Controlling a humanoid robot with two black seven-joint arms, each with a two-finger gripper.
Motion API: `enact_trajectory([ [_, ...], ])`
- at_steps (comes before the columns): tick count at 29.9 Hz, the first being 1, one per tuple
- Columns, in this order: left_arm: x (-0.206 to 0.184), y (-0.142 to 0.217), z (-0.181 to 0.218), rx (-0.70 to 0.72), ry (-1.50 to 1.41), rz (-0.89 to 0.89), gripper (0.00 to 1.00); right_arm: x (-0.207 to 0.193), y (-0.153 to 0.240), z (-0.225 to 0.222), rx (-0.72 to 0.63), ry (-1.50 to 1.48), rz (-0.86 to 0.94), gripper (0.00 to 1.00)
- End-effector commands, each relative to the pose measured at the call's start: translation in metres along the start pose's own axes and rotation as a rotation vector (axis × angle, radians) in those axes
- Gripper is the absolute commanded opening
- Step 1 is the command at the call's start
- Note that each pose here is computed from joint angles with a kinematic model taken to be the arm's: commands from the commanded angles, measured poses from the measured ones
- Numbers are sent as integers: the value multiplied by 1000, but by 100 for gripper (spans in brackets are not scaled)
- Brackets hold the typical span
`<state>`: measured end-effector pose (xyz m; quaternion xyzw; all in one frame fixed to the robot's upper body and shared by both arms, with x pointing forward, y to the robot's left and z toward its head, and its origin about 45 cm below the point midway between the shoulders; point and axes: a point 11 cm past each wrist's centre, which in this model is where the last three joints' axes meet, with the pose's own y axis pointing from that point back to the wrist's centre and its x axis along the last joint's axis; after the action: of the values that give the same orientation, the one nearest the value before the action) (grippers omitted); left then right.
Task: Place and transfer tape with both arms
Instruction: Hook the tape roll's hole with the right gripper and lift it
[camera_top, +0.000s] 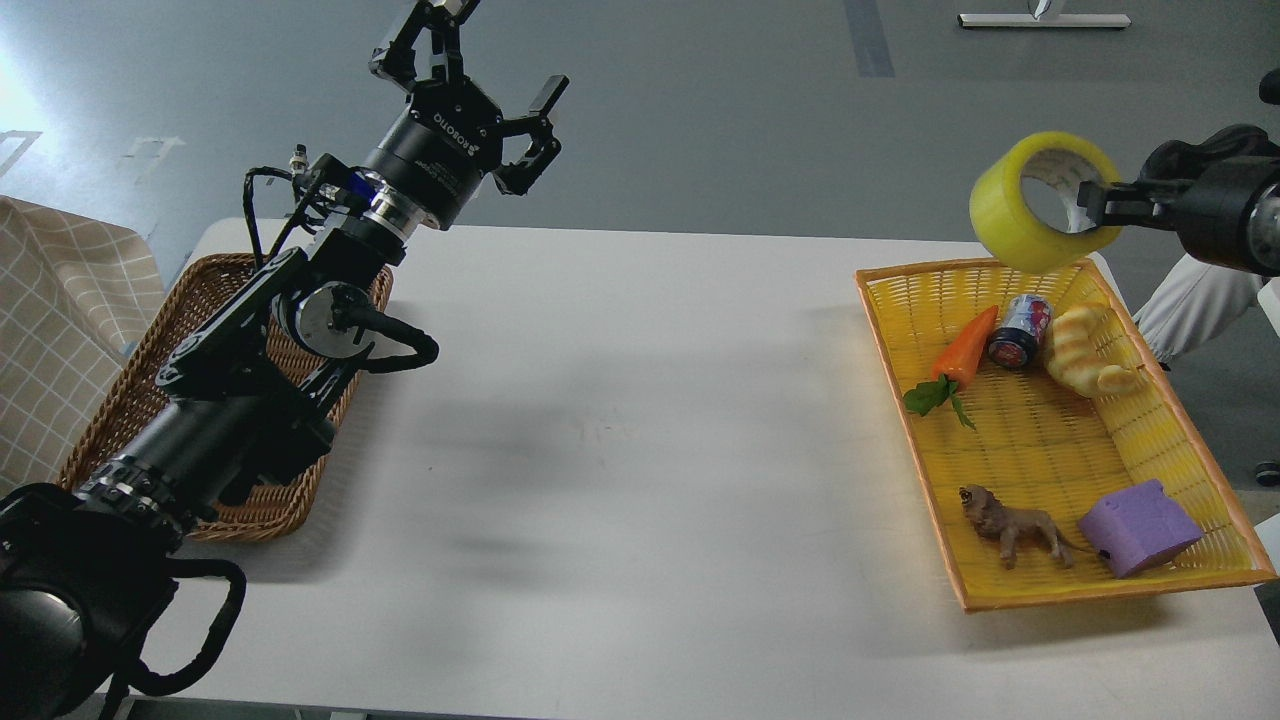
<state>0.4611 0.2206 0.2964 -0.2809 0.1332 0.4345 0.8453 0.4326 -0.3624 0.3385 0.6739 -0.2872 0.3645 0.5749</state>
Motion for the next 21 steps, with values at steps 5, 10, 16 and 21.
enact_trajectory([
  [5, -1, 0, 0, 0, -1, -3, 98, 16, -13, -40, 82, 24, 28, 5],
  [10, 0, 0, 1, 0, -4, -1, 98, 19, -30, -86, 174, 49, 23, 5],
  [16, -2, -2, 0, -2, 0, -7, 98, 20, -49, -121, 206, 103, -4, 6],
  [21, -5, -3, 1, -6, 2, -14, 98, 16, -63, -143, 233, 109, -24, 6],
])
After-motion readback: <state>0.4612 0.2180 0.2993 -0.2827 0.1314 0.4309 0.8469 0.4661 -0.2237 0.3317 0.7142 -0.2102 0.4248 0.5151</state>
